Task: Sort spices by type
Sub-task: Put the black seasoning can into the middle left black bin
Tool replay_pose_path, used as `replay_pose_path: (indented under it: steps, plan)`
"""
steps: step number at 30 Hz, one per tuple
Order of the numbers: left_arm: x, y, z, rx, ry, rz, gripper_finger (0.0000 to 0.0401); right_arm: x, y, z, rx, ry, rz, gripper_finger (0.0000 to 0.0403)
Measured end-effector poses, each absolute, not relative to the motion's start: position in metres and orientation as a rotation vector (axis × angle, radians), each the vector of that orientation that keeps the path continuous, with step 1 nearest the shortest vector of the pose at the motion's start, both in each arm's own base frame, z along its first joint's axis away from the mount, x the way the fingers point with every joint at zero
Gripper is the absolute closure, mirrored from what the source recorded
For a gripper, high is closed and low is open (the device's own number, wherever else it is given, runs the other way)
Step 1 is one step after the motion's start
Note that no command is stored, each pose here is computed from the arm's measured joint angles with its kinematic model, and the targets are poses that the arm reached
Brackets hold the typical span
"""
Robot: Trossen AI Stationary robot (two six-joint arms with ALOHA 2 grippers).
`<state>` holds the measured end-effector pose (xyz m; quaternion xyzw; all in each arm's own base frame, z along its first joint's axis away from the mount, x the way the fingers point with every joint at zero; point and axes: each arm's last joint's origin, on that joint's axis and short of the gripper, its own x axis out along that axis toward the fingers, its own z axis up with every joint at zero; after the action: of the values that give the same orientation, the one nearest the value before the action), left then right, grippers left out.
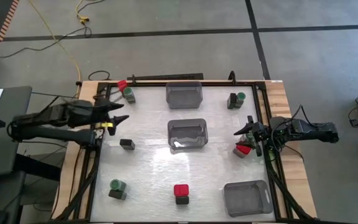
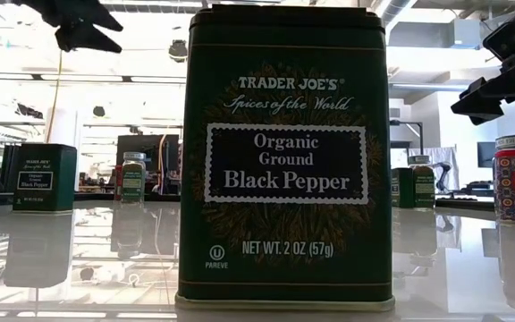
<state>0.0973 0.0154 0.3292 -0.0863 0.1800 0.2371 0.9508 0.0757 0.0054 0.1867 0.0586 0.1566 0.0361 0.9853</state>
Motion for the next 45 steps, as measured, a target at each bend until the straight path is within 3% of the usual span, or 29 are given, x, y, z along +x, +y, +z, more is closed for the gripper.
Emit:
replay_pose_path:
  steps: [5, 14, 27, 45]
  plan:
    - [0.124, 0.014, 0.332, -0.144, 0.670, 0.357, 0.0133, 0.076, 0.005, 0.187, 0.118, 0.314, 0.073, 0.0154]
    - [0.156, 0.013, 0.297, -0.045, 1.095, 0.239, 0.0133, 0.076, 0.005, 0.187, 0.118, 0.314, 0.072, 0.0154]
    - [0.168, 0.007, 0.269, 0.053, 1.260, 0.047, 0.0133, 0.076, 0.005, 0.187, 0.118, 0.315, 0.072, 0.0154]
    - [0.163, -0.002, 0.220, 0.026, 1.317, 0.016, 0.0133, 0.076, 0.005, 0.187, 0.118, 0.314, 0.072, 0.0154]
